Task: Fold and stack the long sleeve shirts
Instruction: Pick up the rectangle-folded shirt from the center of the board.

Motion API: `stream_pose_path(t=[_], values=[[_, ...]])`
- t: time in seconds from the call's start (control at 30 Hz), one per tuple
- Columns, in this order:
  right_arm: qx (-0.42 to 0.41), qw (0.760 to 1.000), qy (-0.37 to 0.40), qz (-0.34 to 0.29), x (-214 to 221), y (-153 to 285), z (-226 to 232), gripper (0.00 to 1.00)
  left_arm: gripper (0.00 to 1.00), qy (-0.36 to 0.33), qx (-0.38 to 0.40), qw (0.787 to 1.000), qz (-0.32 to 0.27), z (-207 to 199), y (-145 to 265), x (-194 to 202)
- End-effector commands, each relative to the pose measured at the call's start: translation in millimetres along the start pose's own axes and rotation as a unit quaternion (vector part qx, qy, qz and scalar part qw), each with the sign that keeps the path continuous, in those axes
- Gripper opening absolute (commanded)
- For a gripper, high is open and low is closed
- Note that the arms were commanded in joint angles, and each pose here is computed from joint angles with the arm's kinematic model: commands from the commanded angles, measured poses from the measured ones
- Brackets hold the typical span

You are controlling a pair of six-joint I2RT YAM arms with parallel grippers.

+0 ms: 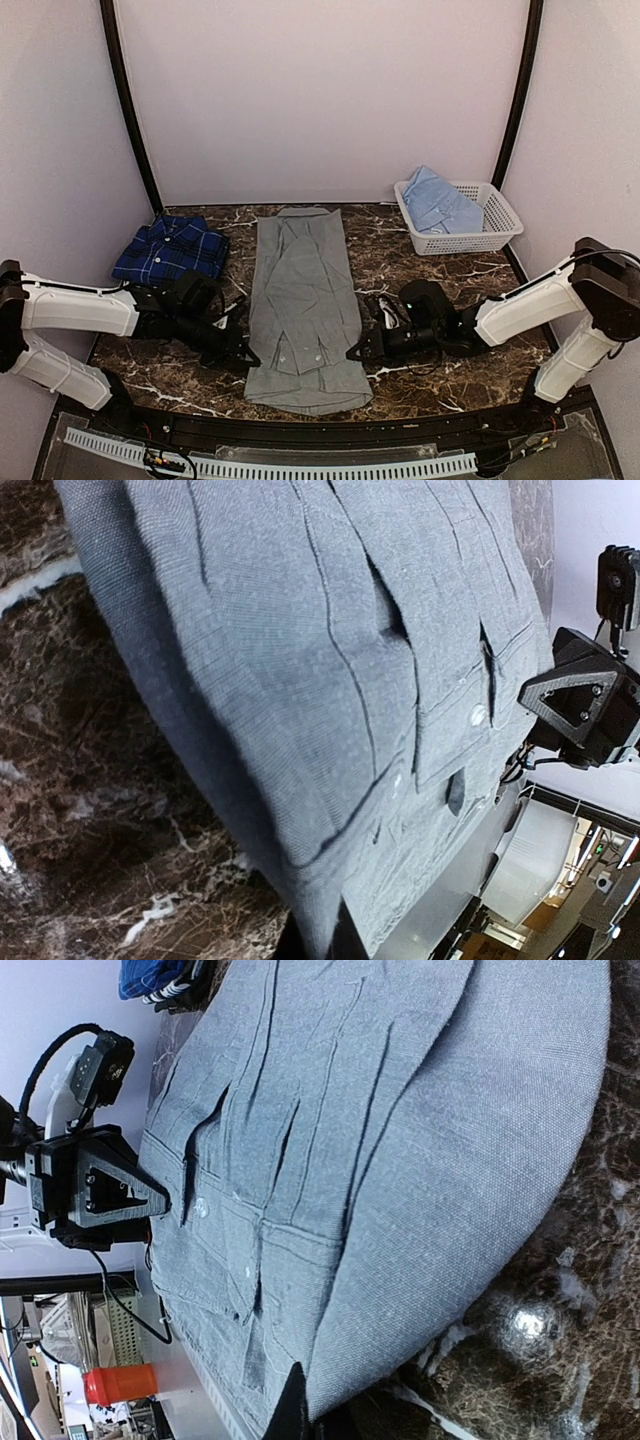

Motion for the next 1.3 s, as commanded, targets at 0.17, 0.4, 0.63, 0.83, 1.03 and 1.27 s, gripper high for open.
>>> stream_pose_path(t=[0.17,0.4,0.63,0.83,1.03,1.27], values=[[-0.048,0.998,0.007,-0.033,-15,9,33,0.00,0.00,0.032,0.064,0.997,-0.029,-24,15,-10],[-0.080,0.995,-0.010,-0.058,-39,16,42,0.00,0.00,0.077,0.104,0.989,-0.067,-24,30,-31],[-0.100,0.991,-0.019,-0.086,-83,12,47,0.00,0.00,0.094,0.145,0.981,-0.090,-15,34,-74],[-0.109,0.987,-0.041,-0.115,-134,-4,30,0.00,0.00,0.116,0.134,0.977,-0.114,13,27,-119],[-0.088,0.988,-0.066,-0.108,-169,-35,0,0.00,0.00,0.149,0.122,0.974,-0.122,52,2,-151],[-0.063,0.989,-0.088,-0.097,-168,-49,-27,0.00,0.00,0.174,0.106,0.973,-0.111,77,-23,-148]])
Point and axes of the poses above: each gripper's point midway between its finger pads, its own y axis back along the fingers, its own z axis along the line the jaws close on, x = y × z, the point moved 9 cm from there along y, back along the fingers, and after that the axes turned 11 degrees about -y, right-handed, at the moved point
